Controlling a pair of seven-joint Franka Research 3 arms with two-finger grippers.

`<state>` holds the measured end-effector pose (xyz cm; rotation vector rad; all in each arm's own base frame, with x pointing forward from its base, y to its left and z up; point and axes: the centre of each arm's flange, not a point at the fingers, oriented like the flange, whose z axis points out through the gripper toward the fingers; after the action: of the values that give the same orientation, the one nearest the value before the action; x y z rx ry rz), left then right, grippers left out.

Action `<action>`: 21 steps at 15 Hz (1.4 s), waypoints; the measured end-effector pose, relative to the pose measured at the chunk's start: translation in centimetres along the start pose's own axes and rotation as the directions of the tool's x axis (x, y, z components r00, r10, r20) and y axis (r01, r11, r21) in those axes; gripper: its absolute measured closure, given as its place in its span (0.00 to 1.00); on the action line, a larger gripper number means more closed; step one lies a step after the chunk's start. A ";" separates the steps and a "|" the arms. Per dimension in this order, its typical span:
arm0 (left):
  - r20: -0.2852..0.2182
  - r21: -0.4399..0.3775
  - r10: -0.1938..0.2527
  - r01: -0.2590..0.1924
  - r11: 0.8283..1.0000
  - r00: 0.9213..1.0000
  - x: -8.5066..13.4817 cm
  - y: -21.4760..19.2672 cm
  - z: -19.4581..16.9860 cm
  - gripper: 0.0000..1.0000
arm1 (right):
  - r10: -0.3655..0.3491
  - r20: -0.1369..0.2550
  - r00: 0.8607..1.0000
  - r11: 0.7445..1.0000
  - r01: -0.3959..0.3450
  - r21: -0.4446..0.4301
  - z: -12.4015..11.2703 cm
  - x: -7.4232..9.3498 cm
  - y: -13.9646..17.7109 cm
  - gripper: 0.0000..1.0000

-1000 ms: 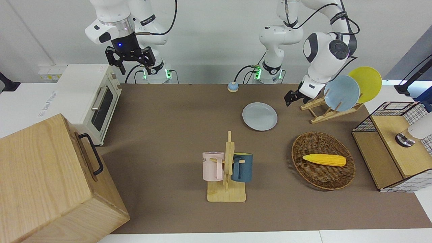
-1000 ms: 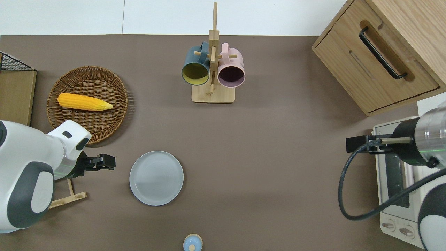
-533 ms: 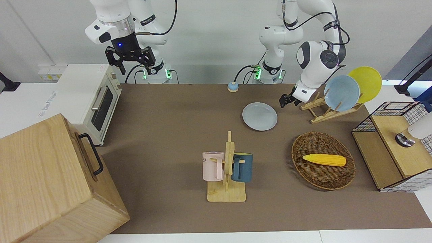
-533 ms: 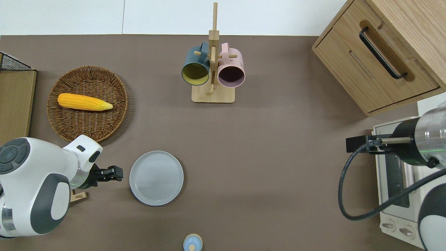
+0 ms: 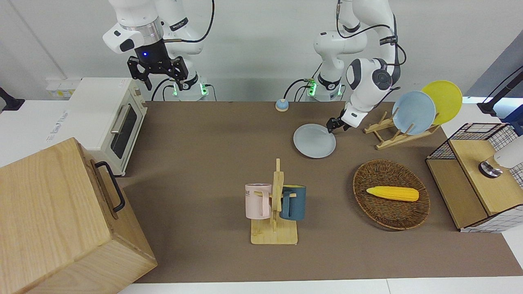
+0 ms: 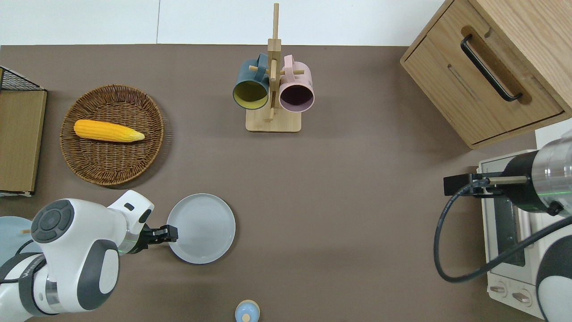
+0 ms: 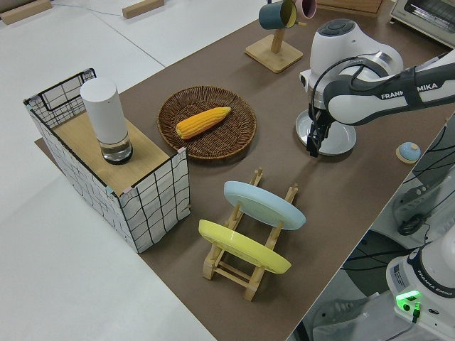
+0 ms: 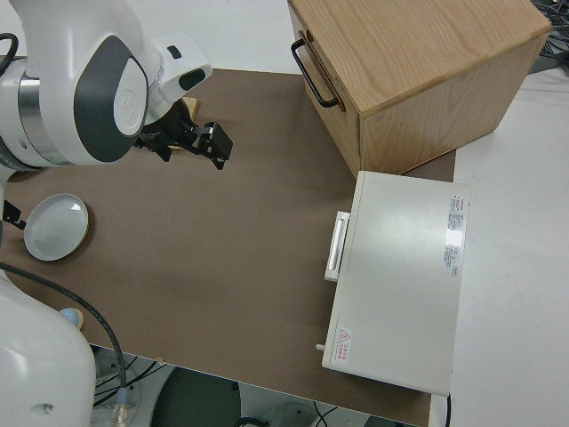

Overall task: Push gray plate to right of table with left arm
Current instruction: 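Lower the left gripper against the gray plate's edge nearest it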

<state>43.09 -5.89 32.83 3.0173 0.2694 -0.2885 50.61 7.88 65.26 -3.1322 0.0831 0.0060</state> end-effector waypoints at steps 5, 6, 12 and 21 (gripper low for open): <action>-0.016 -0.003 0.005 -0.005 1.000 1.000 0.0 0.3 0.4 0.26 | 0.000 0.000 1.000 1.000 0.000 0.000 0.0 0.0 0.0 0.00; -0.020 -0.004 0.004 -0.004 1.000 1.000 0.1 0.3 0.7 0.30 | 0.000 0.000 1.000 1.000 0.000 0.000 0.0 0.0 0.0 0.00; -0.028 -0.005 0.003 -0.003 1.000 1.000 0.6 0.4 2.1 0.40 | 0.000 0.000 1.000 1.000 0.000 0.000 0.0 0.0 0.0 0.00; -0.027 -0.031 -0.015 0.014 0.999 1.000 1.0 0.8 3.3 0.89 | 0.000 0.000 1.000 1.000 0.000 0.000 0.0 0.0 0.0 0.00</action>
<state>43.62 -6.85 29.49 2.9916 0.2953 -0.2427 50.61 7.88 65.26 -3.1322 0.0831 0.0060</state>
